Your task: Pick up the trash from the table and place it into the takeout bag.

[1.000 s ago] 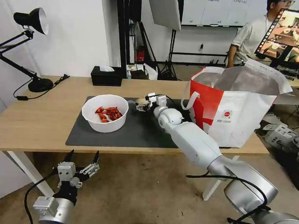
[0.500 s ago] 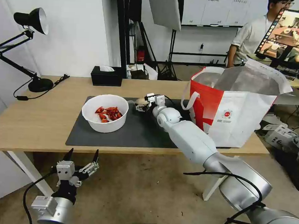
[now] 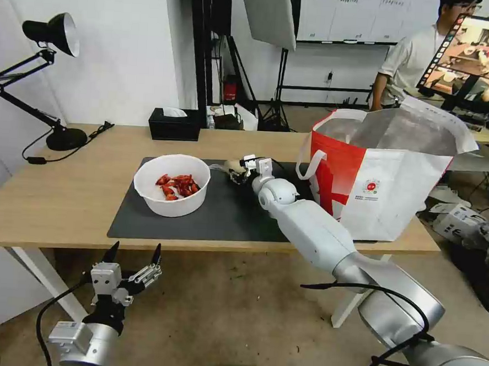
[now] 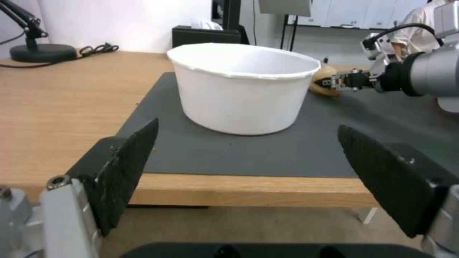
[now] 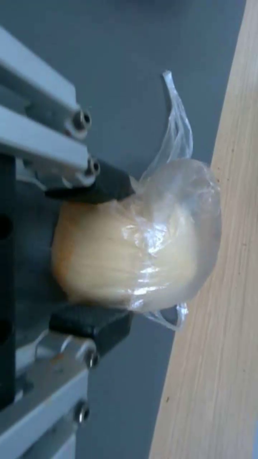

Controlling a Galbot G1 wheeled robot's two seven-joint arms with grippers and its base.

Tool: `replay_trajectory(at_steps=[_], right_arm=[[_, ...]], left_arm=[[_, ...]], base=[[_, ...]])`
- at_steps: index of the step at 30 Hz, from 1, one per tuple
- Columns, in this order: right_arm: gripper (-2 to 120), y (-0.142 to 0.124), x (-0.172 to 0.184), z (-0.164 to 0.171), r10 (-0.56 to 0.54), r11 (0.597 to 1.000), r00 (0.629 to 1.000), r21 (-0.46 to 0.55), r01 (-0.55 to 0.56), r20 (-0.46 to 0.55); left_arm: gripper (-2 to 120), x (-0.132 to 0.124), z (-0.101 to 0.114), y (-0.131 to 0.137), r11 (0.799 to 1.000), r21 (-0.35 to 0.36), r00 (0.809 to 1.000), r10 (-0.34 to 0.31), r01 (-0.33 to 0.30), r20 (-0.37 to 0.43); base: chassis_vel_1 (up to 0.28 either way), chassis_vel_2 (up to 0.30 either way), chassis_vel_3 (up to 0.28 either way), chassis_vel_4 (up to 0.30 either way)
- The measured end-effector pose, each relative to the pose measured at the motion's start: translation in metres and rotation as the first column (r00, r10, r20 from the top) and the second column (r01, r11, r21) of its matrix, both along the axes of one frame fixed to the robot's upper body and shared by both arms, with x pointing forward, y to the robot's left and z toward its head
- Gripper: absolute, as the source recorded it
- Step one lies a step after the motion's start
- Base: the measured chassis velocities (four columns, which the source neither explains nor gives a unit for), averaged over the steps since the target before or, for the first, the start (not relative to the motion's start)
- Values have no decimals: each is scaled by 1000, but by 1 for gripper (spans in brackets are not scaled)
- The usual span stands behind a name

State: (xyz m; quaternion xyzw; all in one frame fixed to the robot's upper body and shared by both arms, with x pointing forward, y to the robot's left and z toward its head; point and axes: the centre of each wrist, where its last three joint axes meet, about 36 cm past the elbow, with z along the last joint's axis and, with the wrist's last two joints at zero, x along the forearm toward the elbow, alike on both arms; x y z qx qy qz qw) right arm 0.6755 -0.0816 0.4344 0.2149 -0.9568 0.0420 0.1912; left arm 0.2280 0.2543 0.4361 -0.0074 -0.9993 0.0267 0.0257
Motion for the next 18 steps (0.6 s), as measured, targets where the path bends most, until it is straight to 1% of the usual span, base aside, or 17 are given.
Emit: replay_trajectory(at_steps=[2,4,5,6,7,8,9,10,12,14,15,18], right_arm=[[28,-1,-5,2,-3,1000,1000,4,3,7],[26,-1,-6,3,-4,1000,1000,6,4,9],[20,-1,-10,6,-9,1000,1000,10,9,16],[20,-1,-10,6,-9,1000,1000,10,9,16],[13,-1,-15,11,-17,1000,999,11,17,29],[11,-1,-16,13,-19,1000,999,10,19,34],[7,-2,-25,22,-36,999,997,-3,37,69],[7,-2,-25,22,-36,999,997,-3,37,69],[5,-7,-39,35,-59,996,987,-56,68,149],[5,-11,-55,48,-60,991,969,-99,86,239],[5,-11,-55,48,-60,991,969,-99,86,239],[5,-19,-75,66,-91,984,931,-111,138,353]], left_arm=[[100,0,0,0,1000,0,1000,0,0,1],[100,0,0,0,1000,0,1000,0,0,1],[100,0,0,0,1000,0,1000,-1,1,1],[100,0,0,0,1000,0,1000,-1,1,1],[100,0,0,0,1000,0,1000,-1,1,1],[100,0,0,0,1000,0,1000,-1,1,1],[100,0,0,0,1000,0,1000,-1,1,1],[100,0,0,0,1000,0,1000,-1,1,1],[100,0,0,0,1000,1,1000,-1,1,1],[100,0,0,0,1000,1,1000,-1,1,1],[100,0,0,0,1000,1,1000,-1,1,1],[100,0,-1,-1,1000,-1,1000,0,0,-1]], base=[[0,0,0,0],[0,0,0,0],[0,0,0,0],[0,0,0,0],[0,0,0,0],[0,0,0,0],[0,0,0,0],[0,0,0,0],[0,0,0,0],[0,0,0,0],[0,0,0,0],[0,0,0,0]])
